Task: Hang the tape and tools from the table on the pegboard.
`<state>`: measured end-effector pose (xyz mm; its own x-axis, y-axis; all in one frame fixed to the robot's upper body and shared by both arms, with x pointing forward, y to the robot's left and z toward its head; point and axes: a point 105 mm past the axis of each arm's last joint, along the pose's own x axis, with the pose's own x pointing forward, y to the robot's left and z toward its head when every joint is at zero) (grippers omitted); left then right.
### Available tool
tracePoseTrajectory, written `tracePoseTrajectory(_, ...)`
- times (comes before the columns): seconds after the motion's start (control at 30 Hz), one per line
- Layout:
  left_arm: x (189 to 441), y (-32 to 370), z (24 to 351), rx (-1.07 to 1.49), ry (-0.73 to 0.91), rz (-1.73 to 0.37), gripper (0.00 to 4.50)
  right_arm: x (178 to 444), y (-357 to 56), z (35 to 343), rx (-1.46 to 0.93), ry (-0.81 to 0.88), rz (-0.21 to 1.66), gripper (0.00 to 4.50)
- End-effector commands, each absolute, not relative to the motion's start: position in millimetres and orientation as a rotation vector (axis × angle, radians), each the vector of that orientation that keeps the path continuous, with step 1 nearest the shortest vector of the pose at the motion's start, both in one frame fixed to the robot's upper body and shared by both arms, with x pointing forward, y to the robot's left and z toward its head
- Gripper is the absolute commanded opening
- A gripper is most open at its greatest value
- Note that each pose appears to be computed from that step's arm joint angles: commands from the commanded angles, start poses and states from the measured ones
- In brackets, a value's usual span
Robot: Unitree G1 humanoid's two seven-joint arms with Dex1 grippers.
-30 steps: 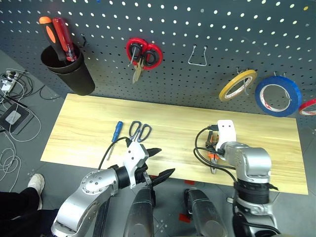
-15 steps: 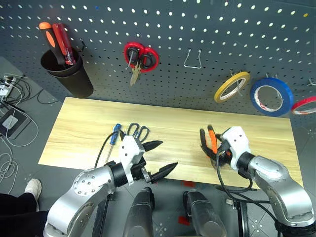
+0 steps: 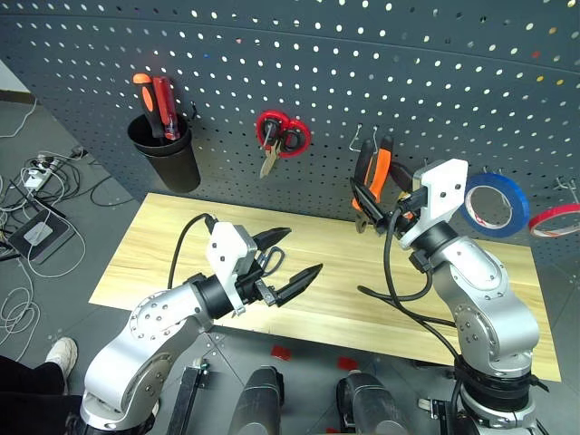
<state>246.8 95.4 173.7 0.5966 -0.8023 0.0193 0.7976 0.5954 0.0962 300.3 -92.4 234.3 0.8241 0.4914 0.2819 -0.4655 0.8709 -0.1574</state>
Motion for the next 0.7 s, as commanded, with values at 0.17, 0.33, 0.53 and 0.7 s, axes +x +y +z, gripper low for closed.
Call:
tracePoseTrajectory(0.17, 259, 93, 191, 0.102, -0.142, -0.919, 4.50, 302, -84, 277, -0.113, -0.561, 0.492, 3.09)
tracePoseTrajectory(0.33, 268, 94, 197, 0.102, -0.169, -0.886, 4.50, 320, -75, 292, -0.158, -0.650, 0.432, 3.09)
tracePoseTrajectory(0.53, 277, 98, 203, 0.113, -0.203, -0.827, 4.50, 325, -76, 304, -0.182, -0.727, 0.363, 3.09)
tracePoseTrajectory(0.7, 289, 100, 213, 0.121, -0.264, -0.773, 4.50, 327, -74, 312, -0.191, -0.779, 0.333, 3.09)
